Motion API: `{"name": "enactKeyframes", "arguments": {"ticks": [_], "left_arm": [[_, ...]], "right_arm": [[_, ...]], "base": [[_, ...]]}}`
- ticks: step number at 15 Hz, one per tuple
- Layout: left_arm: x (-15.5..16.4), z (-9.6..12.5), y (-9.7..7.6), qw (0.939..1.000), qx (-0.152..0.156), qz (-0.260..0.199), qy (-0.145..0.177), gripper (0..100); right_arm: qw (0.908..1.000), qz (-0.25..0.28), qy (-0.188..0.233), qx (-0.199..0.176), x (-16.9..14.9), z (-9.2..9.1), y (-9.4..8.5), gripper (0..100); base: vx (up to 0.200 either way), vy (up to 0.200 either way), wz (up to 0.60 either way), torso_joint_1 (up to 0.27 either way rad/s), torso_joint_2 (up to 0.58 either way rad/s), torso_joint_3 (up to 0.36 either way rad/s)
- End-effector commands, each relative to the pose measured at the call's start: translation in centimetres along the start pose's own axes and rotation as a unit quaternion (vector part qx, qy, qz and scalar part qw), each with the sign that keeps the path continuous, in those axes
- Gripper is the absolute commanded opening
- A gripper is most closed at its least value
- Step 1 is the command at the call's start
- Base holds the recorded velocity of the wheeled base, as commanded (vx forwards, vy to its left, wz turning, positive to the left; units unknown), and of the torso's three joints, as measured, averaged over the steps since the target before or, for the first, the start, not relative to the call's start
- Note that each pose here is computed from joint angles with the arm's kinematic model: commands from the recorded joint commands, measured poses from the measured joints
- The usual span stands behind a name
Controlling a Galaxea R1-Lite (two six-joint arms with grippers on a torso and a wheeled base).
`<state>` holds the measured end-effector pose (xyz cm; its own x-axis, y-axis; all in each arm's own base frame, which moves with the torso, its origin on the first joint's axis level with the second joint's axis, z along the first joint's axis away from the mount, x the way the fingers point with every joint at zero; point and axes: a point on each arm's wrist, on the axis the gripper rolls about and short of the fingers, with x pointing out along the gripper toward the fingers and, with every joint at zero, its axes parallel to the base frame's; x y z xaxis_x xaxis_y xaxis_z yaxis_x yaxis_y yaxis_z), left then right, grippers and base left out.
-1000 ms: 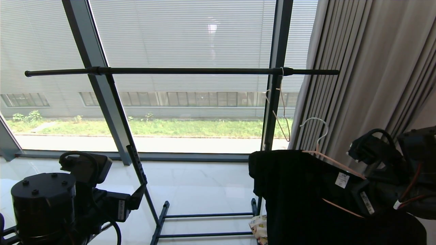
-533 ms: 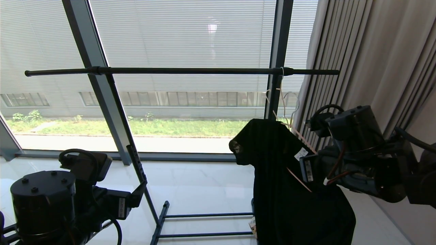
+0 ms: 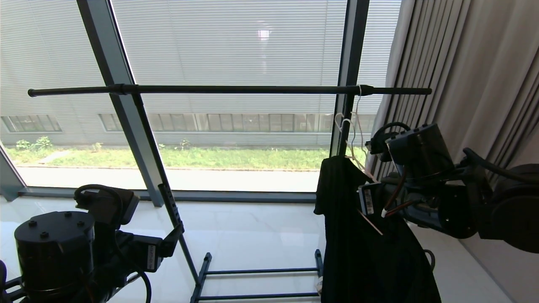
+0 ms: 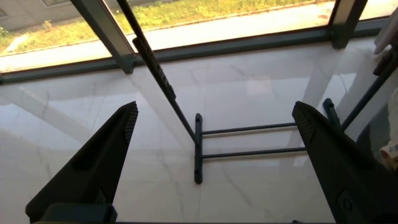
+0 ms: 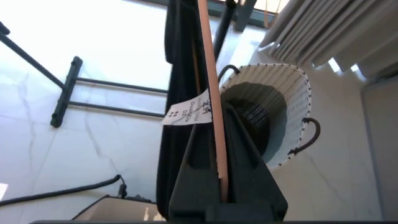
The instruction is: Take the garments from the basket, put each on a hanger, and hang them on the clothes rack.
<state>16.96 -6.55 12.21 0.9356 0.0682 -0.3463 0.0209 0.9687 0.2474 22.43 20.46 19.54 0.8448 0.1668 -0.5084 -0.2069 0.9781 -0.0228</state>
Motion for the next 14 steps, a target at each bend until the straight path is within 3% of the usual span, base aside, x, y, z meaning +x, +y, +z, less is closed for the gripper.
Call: {"name": "enactKeyframes", "arguments": {"ticks": [1, 6, 14], "left_arm": [[0.0, 0.0, 0.0, 1.0, 0.0, -0.001, -0.002, 100], [-0.1, 0.0, 0.0, 1.0, 0.001, -0.003, -0.003, 100], [-0.4, 0.0, -0.3, 0.9999, 0.006, -0.014, -0.006, 100]], "right_arm": [[1.0, 0.0, -0.003, 0.001, 0.1, 0.3, 0.1, 0], [0.9995, -0.029, -0.012, 0.008, 0.2, 0.6, -0.5, 0], [0.9971, -0.059, -0.048, 0.007, 0.6, 1.9, -2.0, 0]], "base": [[0.2, 0.2, 0.0, 0.012, 0.01, -0.002], [0.2, 0.2, 0.0, 0.002, 0.0, 0.002], [0.2, 0.0, 0.0, 0.003, 0.0, -0.001]]}}
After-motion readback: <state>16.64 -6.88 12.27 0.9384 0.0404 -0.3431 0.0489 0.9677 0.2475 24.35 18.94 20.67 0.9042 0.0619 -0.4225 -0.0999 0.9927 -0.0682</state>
